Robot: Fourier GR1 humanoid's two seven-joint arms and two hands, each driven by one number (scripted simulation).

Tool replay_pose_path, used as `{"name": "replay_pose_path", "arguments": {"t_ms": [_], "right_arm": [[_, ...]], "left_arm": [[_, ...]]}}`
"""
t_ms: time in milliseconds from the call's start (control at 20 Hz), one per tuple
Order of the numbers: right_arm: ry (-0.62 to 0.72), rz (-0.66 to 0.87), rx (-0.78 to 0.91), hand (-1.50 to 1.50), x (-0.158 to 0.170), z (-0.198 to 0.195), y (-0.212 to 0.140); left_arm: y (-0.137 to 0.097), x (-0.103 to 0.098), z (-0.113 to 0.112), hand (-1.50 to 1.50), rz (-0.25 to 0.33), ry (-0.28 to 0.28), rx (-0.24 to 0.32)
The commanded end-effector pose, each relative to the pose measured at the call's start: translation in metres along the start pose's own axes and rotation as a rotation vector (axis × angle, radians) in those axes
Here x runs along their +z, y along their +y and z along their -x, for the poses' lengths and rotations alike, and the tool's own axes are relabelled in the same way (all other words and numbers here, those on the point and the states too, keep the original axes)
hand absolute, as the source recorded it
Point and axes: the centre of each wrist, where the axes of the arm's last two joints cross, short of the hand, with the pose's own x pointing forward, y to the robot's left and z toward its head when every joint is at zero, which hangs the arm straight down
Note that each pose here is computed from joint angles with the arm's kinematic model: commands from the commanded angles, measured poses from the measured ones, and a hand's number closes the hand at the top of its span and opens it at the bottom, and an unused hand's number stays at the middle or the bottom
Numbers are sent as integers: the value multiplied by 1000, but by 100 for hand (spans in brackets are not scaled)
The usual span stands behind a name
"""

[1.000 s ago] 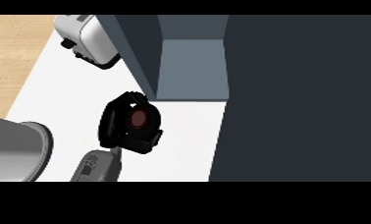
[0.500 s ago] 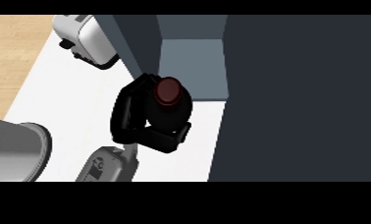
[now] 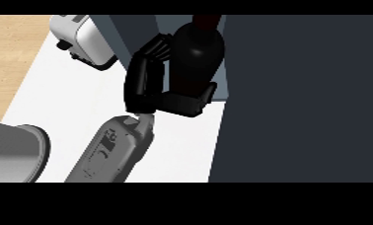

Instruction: Pick up the wine, place it into the cabinet and close the cabinet

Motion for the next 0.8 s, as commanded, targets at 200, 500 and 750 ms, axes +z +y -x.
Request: {"name": "replay_pose_path", "arguments": {"t_ms": [200,500,750], "right_arm": [[-12,-44,-21,-150,23,-2,-2],[-12,-63,-28,-150,30,-11,-6],[-24,-60,-33,-150,30,-14,-5]], "left_arm": [[-5,-35,2,150,-34,-15,-68],[-4,-40,17,150,-28,-56,-201],[2,-40,48,150,-29,-40,-227]]}}
